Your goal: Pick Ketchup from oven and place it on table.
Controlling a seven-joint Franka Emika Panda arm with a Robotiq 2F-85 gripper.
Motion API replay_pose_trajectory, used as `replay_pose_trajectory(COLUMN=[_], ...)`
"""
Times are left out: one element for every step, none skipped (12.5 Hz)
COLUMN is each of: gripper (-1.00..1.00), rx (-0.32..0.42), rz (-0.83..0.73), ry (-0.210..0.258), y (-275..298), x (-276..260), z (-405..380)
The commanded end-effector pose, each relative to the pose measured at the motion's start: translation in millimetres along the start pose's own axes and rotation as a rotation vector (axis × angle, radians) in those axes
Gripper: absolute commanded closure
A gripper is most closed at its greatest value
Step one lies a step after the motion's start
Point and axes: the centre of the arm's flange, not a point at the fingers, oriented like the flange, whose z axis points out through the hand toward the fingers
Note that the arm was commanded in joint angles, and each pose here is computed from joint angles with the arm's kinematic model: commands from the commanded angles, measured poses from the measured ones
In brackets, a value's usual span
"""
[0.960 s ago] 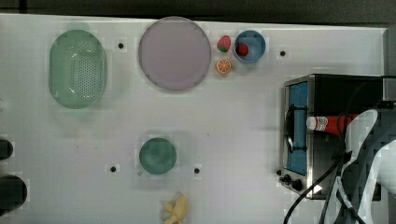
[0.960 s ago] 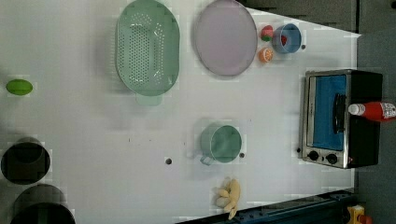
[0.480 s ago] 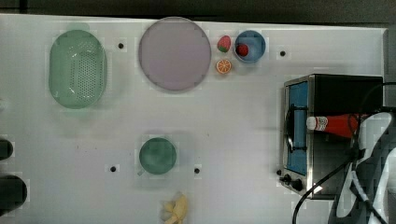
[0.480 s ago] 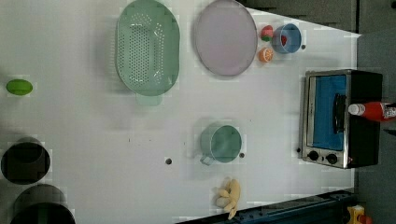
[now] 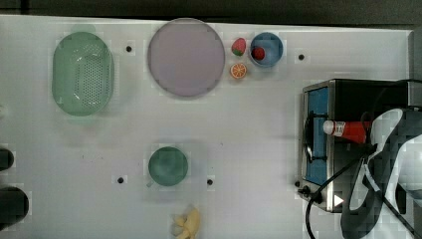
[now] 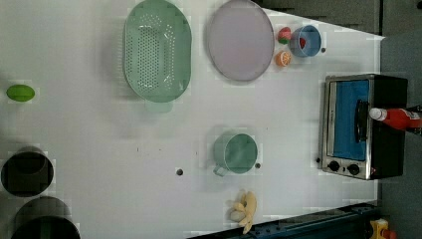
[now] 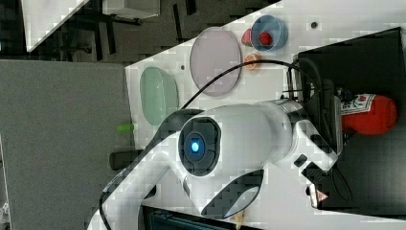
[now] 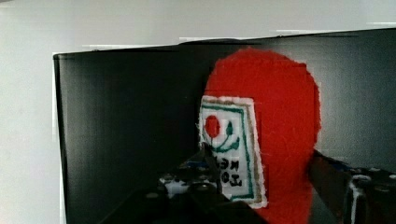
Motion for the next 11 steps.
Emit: replay_pose_trajectory(gripper=[-0.26, -0.26, -0.27, -0.27, -0.26, -0.27, -0.27, -0.26, -0.27, -0.27, -0.27], rx=[0.031, 0.056, 0.074, 0.096, 0.105, 0.112, 0.112, 0.105, 0.093, 0.084, 0.08], rz=[-0.058, -0.108, -0.144, -0.209, -0.26, -0.311, -0.363, -0.424, -0.475, -0.521, -0.59], ry=[-0.069, -0.093, -0.096, -0.096, -0.099, -0.115, -0.136, -0.159, -0.179, -0.195, -0.212], y=[-11, -25, -35, -50, -59, -67, -74, -81, -86, -90, -96], x=[-8, -28, -43, -74, -99, -127, -157, -192, -222, -249, -289], z=[-84, -134, -157, -180, -192, -201, -207, -211, -212, -211, -210])
